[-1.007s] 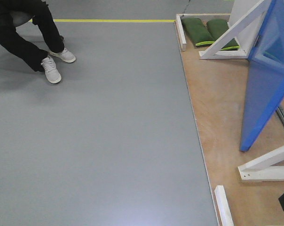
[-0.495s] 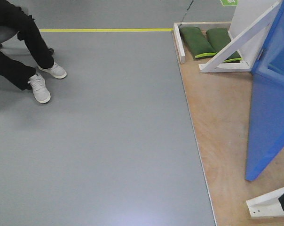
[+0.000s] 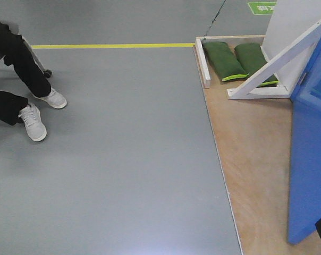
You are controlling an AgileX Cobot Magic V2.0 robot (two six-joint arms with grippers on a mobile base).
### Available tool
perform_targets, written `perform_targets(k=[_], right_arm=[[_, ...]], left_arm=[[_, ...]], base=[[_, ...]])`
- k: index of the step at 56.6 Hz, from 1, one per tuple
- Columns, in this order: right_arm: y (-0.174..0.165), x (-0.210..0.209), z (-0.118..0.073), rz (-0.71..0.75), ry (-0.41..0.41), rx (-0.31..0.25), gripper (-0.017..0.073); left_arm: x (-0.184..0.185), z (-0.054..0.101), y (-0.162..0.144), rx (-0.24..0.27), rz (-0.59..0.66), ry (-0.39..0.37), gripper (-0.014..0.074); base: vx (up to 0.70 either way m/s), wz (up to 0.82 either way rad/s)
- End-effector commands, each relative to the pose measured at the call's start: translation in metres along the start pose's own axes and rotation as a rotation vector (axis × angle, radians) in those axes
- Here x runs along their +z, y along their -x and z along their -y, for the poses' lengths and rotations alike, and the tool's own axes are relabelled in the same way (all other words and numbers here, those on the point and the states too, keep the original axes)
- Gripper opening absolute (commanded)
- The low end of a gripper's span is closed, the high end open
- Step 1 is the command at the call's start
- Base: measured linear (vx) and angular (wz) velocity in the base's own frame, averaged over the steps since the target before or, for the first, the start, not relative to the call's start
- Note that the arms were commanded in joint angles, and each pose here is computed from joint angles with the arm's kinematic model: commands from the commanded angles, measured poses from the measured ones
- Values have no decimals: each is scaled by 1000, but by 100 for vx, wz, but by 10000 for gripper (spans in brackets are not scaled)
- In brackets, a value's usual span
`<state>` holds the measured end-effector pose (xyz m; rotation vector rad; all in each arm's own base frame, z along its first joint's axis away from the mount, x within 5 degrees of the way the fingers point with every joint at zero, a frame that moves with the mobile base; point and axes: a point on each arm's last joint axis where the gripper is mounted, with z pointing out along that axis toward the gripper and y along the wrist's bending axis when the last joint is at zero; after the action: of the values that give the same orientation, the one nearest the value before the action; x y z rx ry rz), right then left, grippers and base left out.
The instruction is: Move to blue door and open it
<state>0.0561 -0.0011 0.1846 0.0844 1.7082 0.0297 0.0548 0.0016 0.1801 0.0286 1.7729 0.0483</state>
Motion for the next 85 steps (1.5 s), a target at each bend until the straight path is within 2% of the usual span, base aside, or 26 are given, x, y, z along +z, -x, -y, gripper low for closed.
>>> perform_targets(k=[1, 46, 85], right_arm=[[8, -1, 0, 99, -6, -12, 12], [8, -1, 0, 102, -6, -12, 12], [8, -1, 0, 102, -6, -12, 12]], left_arm=[[-4, 0, 17, -9, 124, -7, 73], [-4, 0, 17, -9, 124, -7, 73], [-4, 0, 17, -9, 124, -7, 73]], base=[[40, 1], [35, -3], [7, -4]])
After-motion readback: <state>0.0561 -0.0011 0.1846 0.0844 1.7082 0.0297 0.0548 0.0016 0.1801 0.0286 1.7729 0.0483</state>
